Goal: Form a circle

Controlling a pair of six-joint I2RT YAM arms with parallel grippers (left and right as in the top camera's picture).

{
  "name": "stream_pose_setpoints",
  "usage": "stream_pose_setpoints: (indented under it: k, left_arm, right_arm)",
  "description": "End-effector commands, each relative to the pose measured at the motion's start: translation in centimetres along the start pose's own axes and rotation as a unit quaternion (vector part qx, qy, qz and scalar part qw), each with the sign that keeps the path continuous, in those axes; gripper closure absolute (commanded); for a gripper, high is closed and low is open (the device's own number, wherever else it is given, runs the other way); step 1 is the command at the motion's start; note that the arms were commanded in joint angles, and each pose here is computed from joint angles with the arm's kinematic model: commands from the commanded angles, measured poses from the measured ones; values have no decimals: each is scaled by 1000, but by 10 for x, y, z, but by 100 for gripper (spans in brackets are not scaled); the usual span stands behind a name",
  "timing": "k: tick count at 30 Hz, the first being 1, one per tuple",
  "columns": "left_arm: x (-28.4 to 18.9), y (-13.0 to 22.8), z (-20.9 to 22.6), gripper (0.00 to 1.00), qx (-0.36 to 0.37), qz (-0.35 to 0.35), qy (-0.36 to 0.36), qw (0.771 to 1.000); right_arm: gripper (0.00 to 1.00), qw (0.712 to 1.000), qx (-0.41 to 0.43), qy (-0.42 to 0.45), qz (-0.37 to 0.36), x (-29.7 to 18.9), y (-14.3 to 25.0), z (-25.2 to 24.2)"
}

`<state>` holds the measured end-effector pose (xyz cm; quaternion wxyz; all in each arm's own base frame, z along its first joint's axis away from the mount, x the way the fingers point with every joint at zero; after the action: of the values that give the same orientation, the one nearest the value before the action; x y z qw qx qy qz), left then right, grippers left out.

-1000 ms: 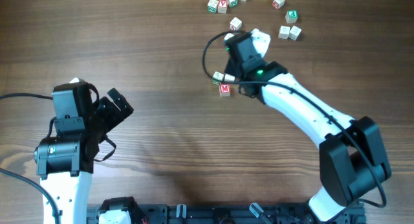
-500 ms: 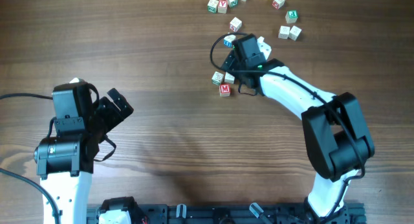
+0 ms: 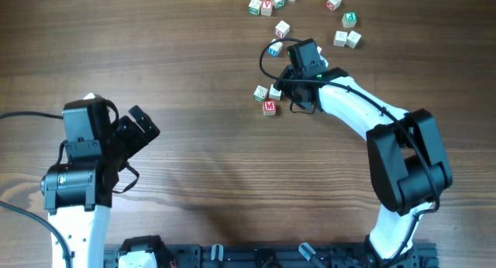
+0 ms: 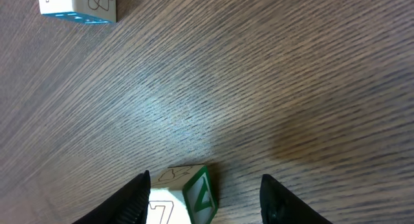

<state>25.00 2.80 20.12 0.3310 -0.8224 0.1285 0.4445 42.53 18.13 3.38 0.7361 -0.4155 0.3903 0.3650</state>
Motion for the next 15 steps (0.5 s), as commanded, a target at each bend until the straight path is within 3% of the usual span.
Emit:
stream_pose_setpoints:
  k: [1,4,10,15]
  left_arm:
    - [1,-2,3,0,-6,-5,-6,1000]
    - [1,-2,3,0,-6,-5,-6,1000]
    - [1,-2,3,0,-6,-5,-6,1000]
    - [1,-2,3,0,-6,-5,-6,1000]
  right_arm:
    - [38,999,-22,-23,-1,3,-3,11]
    - [33,998,-58,-29,2,5,-2,13]
    - [46,995,-94,-30,2,7,-1,14]
    - [47,993,-110,-43,16,6,6,18]
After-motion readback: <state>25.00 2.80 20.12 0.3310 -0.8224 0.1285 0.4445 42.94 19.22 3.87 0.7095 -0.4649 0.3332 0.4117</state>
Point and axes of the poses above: each gripper's point midway between its finger pads, its own x axis out along the fingers, its own z axis along the line the jaws close on, y = z × x, the point moved 1 cm from there along -x, back along the fingers, and after that the axes turned 12 degrees about -x, right-handed, at the moved point
